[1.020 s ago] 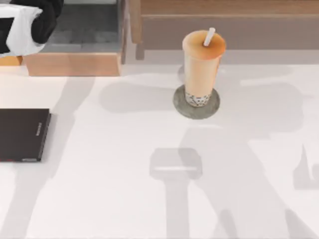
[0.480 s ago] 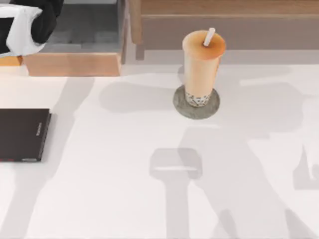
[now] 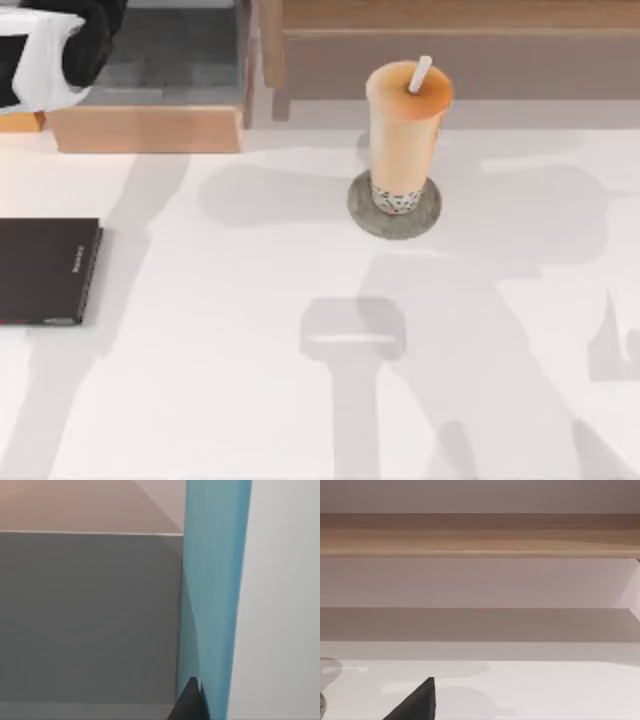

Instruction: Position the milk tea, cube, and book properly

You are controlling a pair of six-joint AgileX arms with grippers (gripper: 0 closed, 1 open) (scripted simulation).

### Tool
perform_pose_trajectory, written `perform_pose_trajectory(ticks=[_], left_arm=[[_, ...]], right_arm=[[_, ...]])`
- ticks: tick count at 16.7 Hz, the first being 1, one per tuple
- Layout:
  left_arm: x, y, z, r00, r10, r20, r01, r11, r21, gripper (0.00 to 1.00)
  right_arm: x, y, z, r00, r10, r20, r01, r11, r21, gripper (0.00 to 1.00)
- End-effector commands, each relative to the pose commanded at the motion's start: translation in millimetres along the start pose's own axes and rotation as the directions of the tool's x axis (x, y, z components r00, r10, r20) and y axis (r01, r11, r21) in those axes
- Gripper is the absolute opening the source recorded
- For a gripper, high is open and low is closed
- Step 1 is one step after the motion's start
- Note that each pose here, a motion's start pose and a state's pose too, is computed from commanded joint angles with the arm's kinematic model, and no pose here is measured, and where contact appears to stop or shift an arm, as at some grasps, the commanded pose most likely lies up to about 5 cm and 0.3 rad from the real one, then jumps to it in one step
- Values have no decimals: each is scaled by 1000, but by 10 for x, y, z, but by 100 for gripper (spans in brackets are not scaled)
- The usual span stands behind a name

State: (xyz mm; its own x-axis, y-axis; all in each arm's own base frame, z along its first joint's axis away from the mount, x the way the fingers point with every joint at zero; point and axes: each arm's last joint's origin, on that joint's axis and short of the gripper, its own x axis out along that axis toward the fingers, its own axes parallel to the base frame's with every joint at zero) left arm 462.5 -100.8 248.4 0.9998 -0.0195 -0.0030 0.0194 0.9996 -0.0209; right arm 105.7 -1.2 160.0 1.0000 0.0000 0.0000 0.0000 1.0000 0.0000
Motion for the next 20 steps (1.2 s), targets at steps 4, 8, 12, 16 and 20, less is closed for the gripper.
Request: perform_pose_trajectory(ticks=[4, 8, 12, 16, 20], left_arm=[[-56, -1, 57, 1000, 0, 0, 0, 1000, 0, 0], [-100, -2, 100, 1000, 0, 0, 0, 1000, 0, 0], [-105, 11, 117, 1000, -5, 9, 5, 1000, 9, 0], [-356, 104, 366, 991, -78, 111, 62, 988, 141, 0], [-768, 340, 517, 962, -163, 219, 58, 905, 421, 0]], right_arm=[[0, 0, 0, 1000, 0, 0, 0, 1000, 0, 100], [0, 0, 0, 1000, 0, 0, 0, 1000, 0, 100], [0, 0, 0, 1000, 0, 0, 0, 1000, 0, 100], [0, 0, 0, 1000, 0, 0, 0, 1000, 0, 100], [0, 0, 0, 1000, 0, 0, 0, 1000, 0, 100]])
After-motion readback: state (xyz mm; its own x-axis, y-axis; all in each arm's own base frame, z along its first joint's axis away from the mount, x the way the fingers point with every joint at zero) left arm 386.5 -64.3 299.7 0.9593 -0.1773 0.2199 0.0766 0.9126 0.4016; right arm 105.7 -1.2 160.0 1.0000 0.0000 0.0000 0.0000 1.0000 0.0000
